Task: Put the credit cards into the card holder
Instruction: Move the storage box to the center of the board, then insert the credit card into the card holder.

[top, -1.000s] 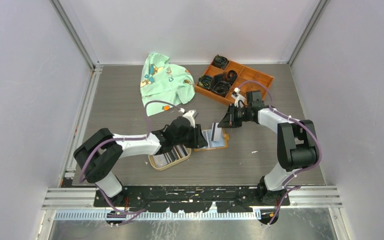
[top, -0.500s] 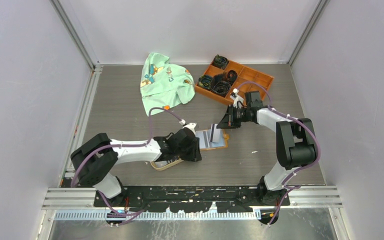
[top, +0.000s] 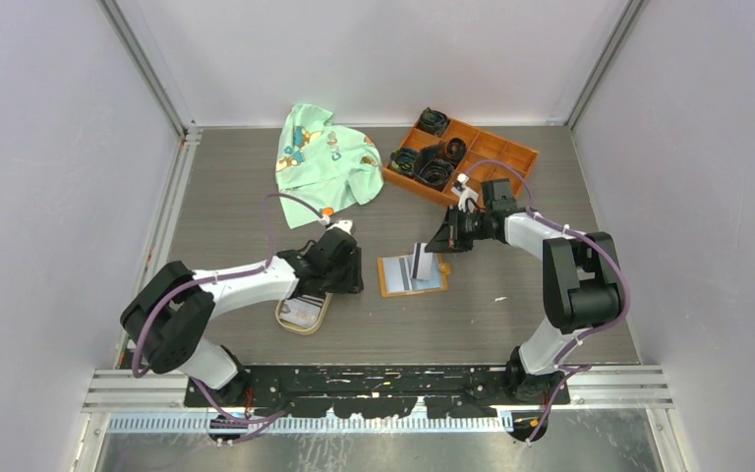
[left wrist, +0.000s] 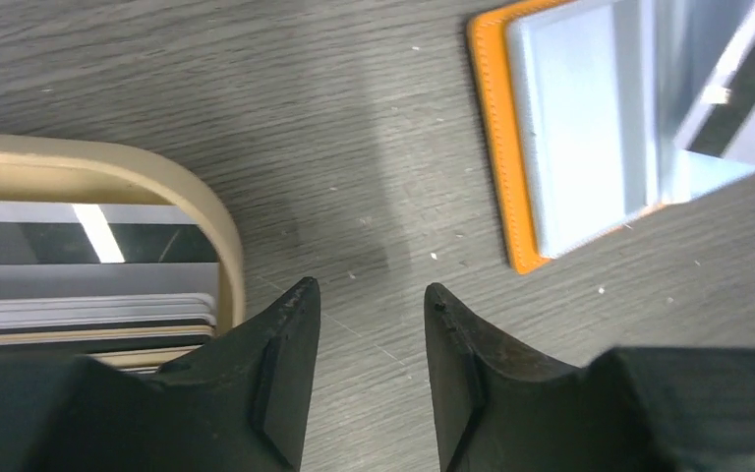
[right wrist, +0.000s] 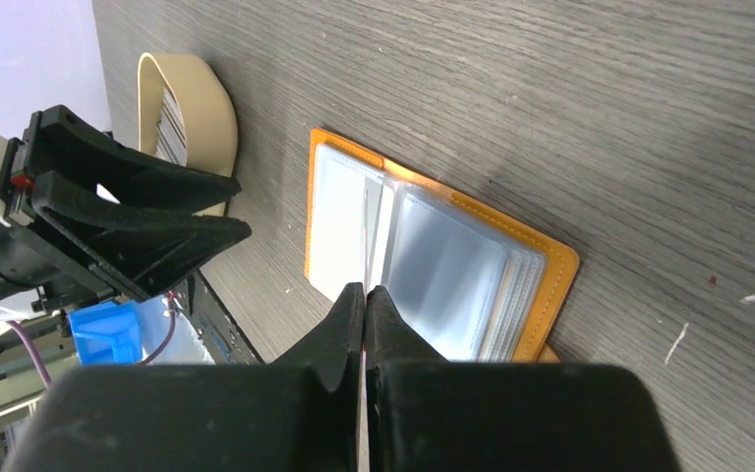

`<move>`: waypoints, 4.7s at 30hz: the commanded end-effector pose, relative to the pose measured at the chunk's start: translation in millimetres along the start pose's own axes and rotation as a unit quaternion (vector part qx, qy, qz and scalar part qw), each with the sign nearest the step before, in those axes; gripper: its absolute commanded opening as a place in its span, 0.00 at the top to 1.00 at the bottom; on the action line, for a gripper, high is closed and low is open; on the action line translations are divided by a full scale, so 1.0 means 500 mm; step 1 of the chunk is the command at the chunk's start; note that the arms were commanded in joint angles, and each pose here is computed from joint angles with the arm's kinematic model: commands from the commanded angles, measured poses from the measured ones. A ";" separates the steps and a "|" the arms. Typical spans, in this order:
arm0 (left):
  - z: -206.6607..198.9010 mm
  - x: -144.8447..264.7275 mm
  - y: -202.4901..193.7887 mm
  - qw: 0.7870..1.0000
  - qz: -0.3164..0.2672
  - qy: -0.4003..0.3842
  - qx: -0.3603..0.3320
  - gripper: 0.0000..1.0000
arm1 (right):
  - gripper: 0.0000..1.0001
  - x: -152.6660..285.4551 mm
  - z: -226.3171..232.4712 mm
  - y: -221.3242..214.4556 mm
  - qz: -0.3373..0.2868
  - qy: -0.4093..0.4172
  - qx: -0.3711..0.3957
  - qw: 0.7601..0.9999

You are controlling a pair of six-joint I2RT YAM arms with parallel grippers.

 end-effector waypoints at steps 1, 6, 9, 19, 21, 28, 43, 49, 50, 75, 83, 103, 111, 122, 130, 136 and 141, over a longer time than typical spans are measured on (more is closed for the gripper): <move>-0.046 0.019 0.022 0.996 -0.009 -0.084 -0.011 0.54 | 0.99 -0.008 0.001 0.017 -0.012 0.017 0.027 0.999; -0.084 0.004 0.019 0.986 0.005 -0.163 0.031 0.50 | 0.99 -0.017 -0.007 0.013 -0.004 0.019 0.020 1.000; -0.092 -0.012 0.017 0.986 0.010 -0.164 0.041 0.47 | 0.99 -0.023 -0.011 0.010 0.002 0.021 0.014 1.000; -0.078 -0.061 0.011 0.997 0.040 -0.067 0.028 0.45 | 0.99 -0.032 -0.021 0.001 0.026 0.028 0.002 0.999; -0.080 -0.068 0.014 0.997 0.043 -0.063 0.025 0.46 | 0.99 -0.034 -0.024 -0.001 0.035 0.029 -0.001 0.999; -0.085 -0.086 0.020 0.998 0.056 -0.040 0.011 0.50 | 0.99 -0.037 -0.026 -0.005 0.058 0.026 -0.007 0.998; -0.095 -0.091 0.029 0.997 0.055 -0.045 0.007 0.52 | 0.99 -0.062 -0.023 -0.008 0.094 0.025 -0.010 0.995; -0.095 -0.098 0.026 0.997 0.060 -0.045 0.006 0.53 | 0.99 -0.069 -0.025 -0.008 0.102 0.027 -0.006 0.994; -0.094 -0.100 0.024 0.997 0.062 -0.044 0.006 0.53 | 0.99 -0.071 -0.025 -0.009 0.105 0.028 -0.006 0.994; -0.099 -0.115 0.027 0.997 0.073 -0.038 -0.002 0.58 | 0.99 -0.071 -0.027 -0.012 0.125 -0.003 -0.025 0.992; -0.096 -0.117 0.027 0.997 0.074 -0.036 -0.001 0.59 | 0.99 -0.062 -0.027 -0.015 0.137 -0.025 -0.028 0.990; -0.102 -0.116 0.024 0.995 0.081 -0.052 0.008 0.62 | 0.99 -0.092 -0.026 -0.019 0.115 -0.022 -0.050 0.992; -0.107 -0.118 0.024 0.995 0.082 -0.060 0.011 0.62 | 0.99 -0.099 -0.027 -0.018 0.104 -0.015 -0.062 0.993; -0.114 -0.099 0.040 0.996 0.059 -0.066 0.009 0.55 | 0.95 -0.110 -0.024 -0.016 0.104 -0.002 -0.061 0.993; -0.120 -0.029 0.079 0.999 -0.005 -0.039 -0.026 0.49 | 0.93 -0.114 -0.029 -0.017 0.112 -0.003 -0.058 0.992; -0.182 0.027 0.066 0.995 -0.031 -0.069 -0.067 0.49 | 0.92 -0.113 -0.030 -0.017 0.113 -0.006 -0.057 0.992; -0.275 0.035 0.040 0.984 -0.029 -0.158 -0.080 0.57 | 0.92 -0.115 -0.031 -0.017 0.114 -0.007 -0.057 0.992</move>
Point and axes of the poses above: each gripper's point midway between its finger pads, its own x axis back along the fingers, its own z axis along the line the jaws close on, y = z × x, the point moved 9 cm from there along x, back along the fingers, and after that the axes turned 6 degrees about x, right-handed, at the moved point
